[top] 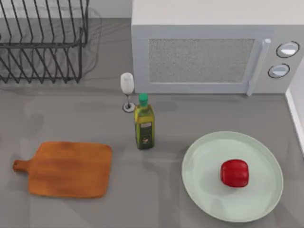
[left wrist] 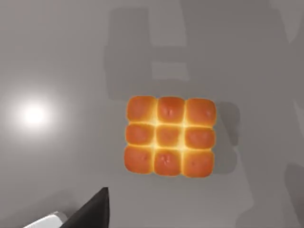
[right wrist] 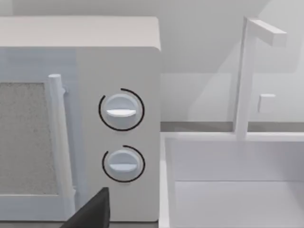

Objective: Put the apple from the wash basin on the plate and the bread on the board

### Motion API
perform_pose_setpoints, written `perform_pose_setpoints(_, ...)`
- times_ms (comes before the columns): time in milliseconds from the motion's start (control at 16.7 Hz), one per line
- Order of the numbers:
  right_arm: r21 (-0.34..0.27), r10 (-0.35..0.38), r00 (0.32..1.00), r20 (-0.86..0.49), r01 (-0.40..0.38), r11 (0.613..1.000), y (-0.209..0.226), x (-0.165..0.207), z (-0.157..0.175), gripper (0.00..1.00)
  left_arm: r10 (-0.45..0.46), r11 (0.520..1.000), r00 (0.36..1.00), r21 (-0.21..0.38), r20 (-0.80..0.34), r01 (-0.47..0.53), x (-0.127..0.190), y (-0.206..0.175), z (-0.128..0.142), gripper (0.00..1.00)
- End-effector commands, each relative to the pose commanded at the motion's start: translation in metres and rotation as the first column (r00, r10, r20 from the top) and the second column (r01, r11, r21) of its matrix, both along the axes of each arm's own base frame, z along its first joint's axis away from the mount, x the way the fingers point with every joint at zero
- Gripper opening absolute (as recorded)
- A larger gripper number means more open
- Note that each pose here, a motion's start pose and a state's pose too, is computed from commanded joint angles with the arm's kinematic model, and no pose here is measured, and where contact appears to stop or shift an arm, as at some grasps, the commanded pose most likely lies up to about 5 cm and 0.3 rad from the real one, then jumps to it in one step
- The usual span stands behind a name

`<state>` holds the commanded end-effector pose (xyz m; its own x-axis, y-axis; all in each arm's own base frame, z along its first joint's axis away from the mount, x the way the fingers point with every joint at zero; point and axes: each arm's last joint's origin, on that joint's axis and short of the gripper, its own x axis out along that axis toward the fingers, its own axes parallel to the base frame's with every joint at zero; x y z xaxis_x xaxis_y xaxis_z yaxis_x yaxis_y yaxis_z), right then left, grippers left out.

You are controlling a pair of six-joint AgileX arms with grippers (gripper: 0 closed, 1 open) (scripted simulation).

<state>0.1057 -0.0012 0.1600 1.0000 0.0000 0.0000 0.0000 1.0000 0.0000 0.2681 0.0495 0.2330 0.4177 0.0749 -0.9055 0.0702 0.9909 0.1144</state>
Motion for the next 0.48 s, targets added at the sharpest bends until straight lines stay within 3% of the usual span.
perform_pose_setpoints(240, 0.000, 0.000, 1.000, 0.000, 0.000, 1.000, 0.000, 0.000, 0.000, 1.00, -0.021, 0.999, 0.972, -0.031, -0.236, 0.014, 0.048, 0.022, -0.026, 1.00)
perform_pose_setpoints(480, 0.000, 0.000, 1.000, 0.000, 0.000, 1.000, 0.000, 0.000, 0.000, 1.00, -0.043, 0.998, 0.923, -0.064, -0.382, 0.020, 0.076, 0.037, -0.053, 1.00)
